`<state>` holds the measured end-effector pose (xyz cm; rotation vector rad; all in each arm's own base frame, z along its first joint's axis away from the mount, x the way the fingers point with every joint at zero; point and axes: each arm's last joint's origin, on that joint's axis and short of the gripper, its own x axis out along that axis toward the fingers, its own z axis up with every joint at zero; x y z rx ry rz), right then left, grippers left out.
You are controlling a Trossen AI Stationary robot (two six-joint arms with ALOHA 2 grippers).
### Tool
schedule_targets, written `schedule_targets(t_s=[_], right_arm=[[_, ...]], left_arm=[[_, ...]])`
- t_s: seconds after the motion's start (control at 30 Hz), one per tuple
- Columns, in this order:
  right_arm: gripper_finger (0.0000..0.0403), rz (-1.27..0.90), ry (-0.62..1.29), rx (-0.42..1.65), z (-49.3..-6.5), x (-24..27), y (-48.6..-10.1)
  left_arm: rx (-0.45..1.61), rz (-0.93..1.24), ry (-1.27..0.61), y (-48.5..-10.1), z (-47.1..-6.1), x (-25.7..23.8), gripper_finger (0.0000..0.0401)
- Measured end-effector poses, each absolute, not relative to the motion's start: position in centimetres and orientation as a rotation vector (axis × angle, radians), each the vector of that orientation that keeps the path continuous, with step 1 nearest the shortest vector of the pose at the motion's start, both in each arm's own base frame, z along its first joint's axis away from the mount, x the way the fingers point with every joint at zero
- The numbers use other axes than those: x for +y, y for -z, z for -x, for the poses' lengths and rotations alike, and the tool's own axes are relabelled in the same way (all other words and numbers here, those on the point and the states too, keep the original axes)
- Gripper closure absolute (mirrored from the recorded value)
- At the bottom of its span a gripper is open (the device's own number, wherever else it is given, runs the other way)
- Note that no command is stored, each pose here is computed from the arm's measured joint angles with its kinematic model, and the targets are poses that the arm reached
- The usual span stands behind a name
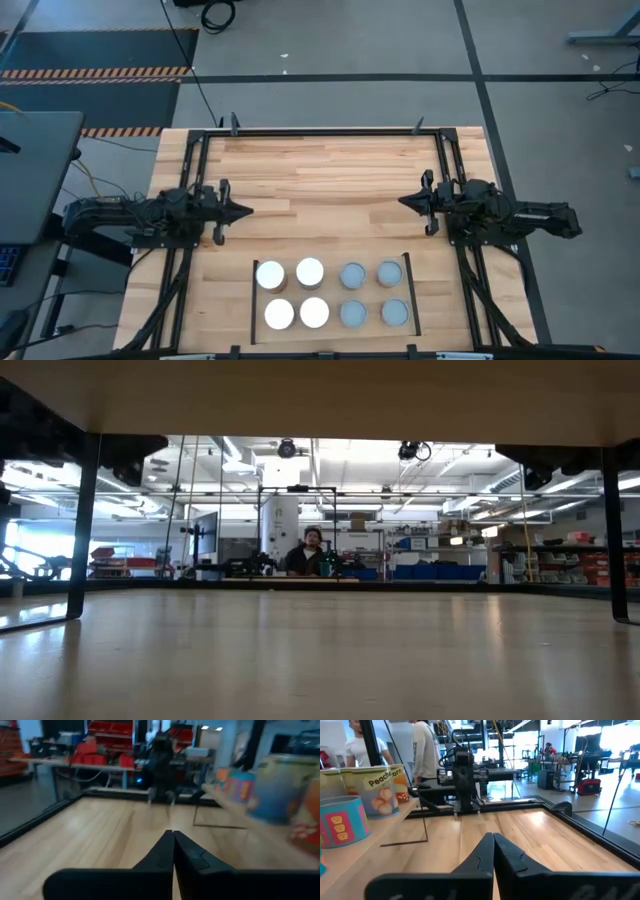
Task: Pick and place cans onto a shelf
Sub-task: Return to Home Position
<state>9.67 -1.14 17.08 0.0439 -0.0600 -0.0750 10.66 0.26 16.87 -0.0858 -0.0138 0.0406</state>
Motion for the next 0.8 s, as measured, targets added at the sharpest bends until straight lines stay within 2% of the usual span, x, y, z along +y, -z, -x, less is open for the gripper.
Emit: schedule_targets(t_s=[0.27,0.47,0.8], right_arm=[[0.0393,-0.074,0.102,-0.02,-9.73,-1.22,-16.69],[0.0393,-0.048,0.116,-0.019,-9.72,-1.26,-16.7],[0.0392,-0.022,0.116,-0.024,-9.72,-1.26,-16.75]], left_arm=[[-0.024,0.049,0.016,-16.98,-10.66,-0.39,0.0398],[-0.026,0.053,-0.062,-16.98,-10.66,-0.13,0.04],[-0.014,-0.016,-0.066,-16.87,-10.66,-0.12,0.0397]])
